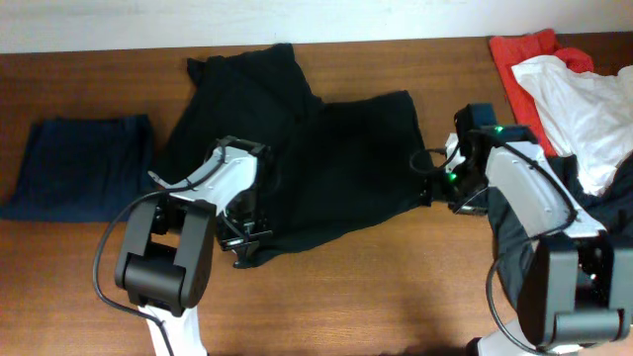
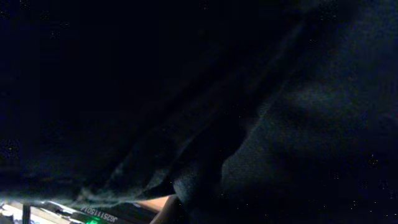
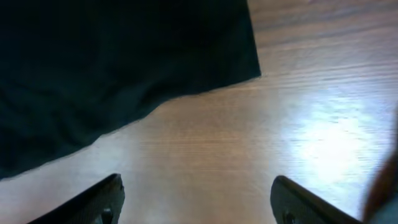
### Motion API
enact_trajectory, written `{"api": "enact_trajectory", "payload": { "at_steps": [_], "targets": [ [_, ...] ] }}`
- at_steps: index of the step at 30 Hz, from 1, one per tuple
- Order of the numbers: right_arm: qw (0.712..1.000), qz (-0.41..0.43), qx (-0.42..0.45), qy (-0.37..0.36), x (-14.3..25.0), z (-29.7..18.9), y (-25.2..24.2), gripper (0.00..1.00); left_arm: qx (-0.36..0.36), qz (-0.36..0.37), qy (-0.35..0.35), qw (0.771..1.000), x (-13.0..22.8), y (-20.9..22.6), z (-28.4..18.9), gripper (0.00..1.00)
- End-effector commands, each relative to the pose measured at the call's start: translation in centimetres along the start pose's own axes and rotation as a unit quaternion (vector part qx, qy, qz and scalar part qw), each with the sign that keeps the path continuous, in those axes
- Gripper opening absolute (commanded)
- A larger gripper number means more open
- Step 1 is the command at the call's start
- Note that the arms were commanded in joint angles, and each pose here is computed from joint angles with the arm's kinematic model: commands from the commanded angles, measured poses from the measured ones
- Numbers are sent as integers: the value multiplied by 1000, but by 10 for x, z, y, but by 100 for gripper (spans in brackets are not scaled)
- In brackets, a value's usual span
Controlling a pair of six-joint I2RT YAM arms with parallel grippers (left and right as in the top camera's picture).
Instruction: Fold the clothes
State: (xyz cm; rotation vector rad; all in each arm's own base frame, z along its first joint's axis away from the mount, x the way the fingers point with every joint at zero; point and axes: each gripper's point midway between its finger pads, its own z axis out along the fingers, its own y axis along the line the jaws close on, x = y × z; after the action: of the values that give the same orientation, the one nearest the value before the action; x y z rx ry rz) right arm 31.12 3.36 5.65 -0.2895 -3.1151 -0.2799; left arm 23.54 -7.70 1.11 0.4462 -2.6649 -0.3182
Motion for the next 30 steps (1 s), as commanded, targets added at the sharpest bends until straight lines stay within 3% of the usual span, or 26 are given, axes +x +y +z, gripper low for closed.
{"api": "enact_trajectory", "payload": {
  "at_steps": [1, 6, 10, 12, 15, 17, 24, 27, 30],
  "targets": [
    [998, 39, -44, 15, 3, 25, 9, 78, -12, -4, 5, 1000, -3, 10, 8, 1],
    [996, 81, -49, 3, -11, 47, 8, 74, -6, -1, -1, 1000, -6, 8, 9, 1],
    [993, 108, -43, -13, -25, 61, 5, 61, -2, -2, -7, 1000, -9, 6, 9, 1],
    [991, 134, -10, -29, -32, 64, -8, 47, 1, -2, -8, 1000, -10, 5, 9, 0],
    [988, 143, 15, -53, -42, 59, -22, 11, 4, 0, -10, 1000, -10, 2, 8, 0],
    [988, 142, 14, -62, -48, 51, -29, 4, 16, 16, -16, 1000, -12, -5, 8, 0],
    [983, 166, 31, -76, -50, -18, -73, 4, 105, 104, -48, 988, -24, -48, -25, 0],
    [974, 193, 79, -86, -37, -44, -102, 4, 184, 167, -41, 968, -16, -76, -58, 1],
    [968, 212, 107, -86, -23, -59, -120, 4, 206, 188, -59, 958, -16, -89, -77, 0]
  ]
}}
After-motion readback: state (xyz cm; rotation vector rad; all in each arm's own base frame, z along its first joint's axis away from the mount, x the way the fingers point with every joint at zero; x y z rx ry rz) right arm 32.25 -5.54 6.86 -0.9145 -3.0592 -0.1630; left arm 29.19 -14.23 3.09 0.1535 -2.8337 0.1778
